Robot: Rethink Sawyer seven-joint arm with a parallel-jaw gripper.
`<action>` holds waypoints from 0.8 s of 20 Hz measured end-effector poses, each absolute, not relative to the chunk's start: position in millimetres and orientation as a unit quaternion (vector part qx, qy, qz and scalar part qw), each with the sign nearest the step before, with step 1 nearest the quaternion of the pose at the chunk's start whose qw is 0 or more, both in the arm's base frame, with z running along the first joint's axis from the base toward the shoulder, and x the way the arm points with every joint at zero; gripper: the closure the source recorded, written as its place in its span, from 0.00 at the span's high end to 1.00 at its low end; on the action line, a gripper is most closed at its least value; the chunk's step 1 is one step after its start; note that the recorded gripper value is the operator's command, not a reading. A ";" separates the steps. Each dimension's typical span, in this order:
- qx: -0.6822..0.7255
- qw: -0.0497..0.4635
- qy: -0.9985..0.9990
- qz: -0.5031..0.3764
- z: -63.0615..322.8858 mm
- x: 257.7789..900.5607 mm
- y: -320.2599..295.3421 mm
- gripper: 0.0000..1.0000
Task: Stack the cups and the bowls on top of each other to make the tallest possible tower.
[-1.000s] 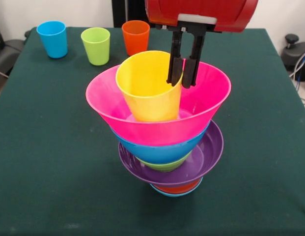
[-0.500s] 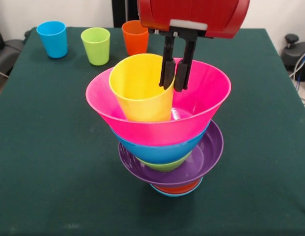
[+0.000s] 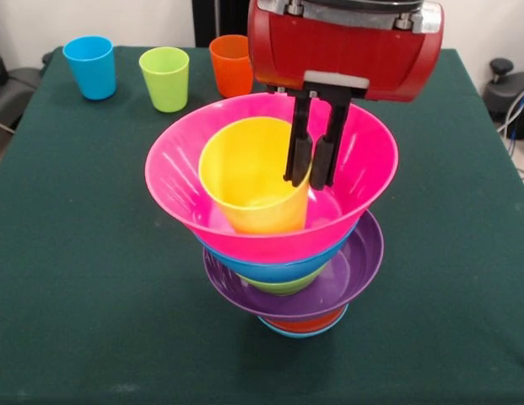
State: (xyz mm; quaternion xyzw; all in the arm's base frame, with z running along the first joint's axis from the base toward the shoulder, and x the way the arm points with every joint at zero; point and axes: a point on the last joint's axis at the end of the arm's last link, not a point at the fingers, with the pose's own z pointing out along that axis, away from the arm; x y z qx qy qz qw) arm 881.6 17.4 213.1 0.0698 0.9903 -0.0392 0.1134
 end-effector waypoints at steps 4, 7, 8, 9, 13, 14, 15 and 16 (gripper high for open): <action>0.071 0.110 0.991 -0.039 211.9 884.6 19.8 0.00; 0.072 0.104 0.991 -0.039 213.3 884.8 20.4 0.00; 0.072 0.102 0.991 -0.039 214.5 884.9 20.2 0.00; 0.073 0.100 0.992 -0.038 216.0 884.9 20.0 0.00; 0.078 0.098 0.992 -0.033 224.0 884.5 19.5 0.00; 0.079 0.099 0.992 -0.031 226.1 884.3 19.6 0.00; 0.079 0.098 0.992 -0.030 228.4 883.6 19.5 0.00; 0.080 0.098 0.992 -0.030 229.6 883.3 19.6 0.00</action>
